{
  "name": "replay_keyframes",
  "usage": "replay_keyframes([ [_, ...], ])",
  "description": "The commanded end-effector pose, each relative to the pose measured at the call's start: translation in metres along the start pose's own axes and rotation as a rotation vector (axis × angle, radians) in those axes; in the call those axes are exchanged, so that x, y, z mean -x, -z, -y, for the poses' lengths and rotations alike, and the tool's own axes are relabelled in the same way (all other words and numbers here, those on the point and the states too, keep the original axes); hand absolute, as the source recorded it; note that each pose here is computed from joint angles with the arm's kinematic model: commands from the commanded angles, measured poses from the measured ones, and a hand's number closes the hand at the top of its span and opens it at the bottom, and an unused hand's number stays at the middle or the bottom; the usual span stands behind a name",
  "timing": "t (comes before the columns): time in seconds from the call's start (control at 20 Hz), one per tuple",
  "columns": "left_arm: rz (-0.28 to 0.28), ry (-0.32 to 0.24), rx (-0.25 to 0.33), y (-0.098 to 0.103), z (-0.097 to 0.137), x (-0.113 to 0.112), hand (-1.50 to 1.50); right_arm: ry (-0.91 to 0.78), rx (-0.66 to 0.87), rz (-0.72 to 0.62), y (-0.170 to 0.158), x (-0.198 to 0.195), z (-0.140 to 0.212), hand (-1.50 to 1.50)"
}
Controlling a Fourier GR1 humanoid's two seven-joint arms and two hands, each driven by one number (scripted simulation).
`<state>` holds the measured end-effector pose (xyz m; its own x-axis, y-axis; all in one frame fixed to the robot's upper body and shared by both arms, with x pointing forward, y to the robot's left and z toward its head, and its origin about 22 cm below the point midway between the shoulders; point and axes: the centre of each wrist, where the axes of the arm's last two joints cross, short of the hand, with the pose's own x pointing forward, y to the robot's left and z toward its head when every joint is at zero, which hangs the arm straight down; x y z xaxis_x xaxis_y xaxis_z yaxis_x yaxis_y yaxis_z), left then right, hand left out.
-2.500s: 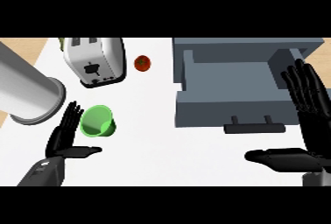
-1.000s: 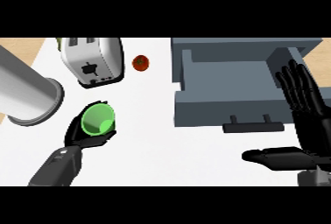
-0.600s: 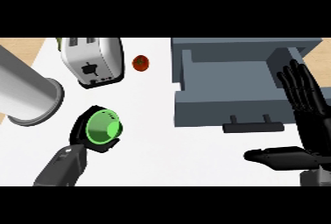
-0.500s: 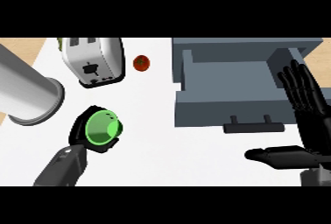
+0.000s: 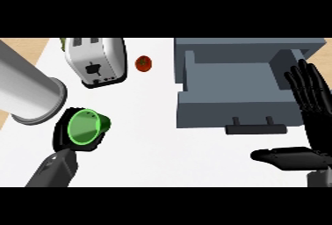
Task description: Pick up the cup, place it into the drawer and close the drawer
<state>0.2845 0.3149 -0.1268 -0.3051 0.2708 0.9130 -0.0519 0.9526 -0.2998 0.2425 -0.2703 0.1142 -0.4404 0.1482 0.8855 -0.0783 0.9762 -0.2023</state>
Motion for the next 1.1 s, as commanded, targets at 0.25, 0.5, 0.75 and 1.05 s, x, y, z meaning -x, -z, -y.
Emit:
replay_keyframes([
  [0.25,0.231,-0.113,0.167,0.049,0.046,-0.012,1.5,-0.01,0.009,-0.02,0.001,0.0,0.012,-1.5],
  [0.5,0.258,-0.051,0.272,0.092,0.079,-0.043,1.5,-0.012,0.031,-0.002,-0.012,0.003,0.008,-1.5],
  [0.75,0.275,-0.012,0.334,0.122,0.147,-0.072,1.5,-0.02,0.031,-0.019,-0.008,0.006,0.002,-1.5],
  [1.05,0.279,0.008,0.4,0.146,0.21,-0.119,1.5,-0.016,0.021,-0.034,-0.011,0.001,0.02,-1.5],
])
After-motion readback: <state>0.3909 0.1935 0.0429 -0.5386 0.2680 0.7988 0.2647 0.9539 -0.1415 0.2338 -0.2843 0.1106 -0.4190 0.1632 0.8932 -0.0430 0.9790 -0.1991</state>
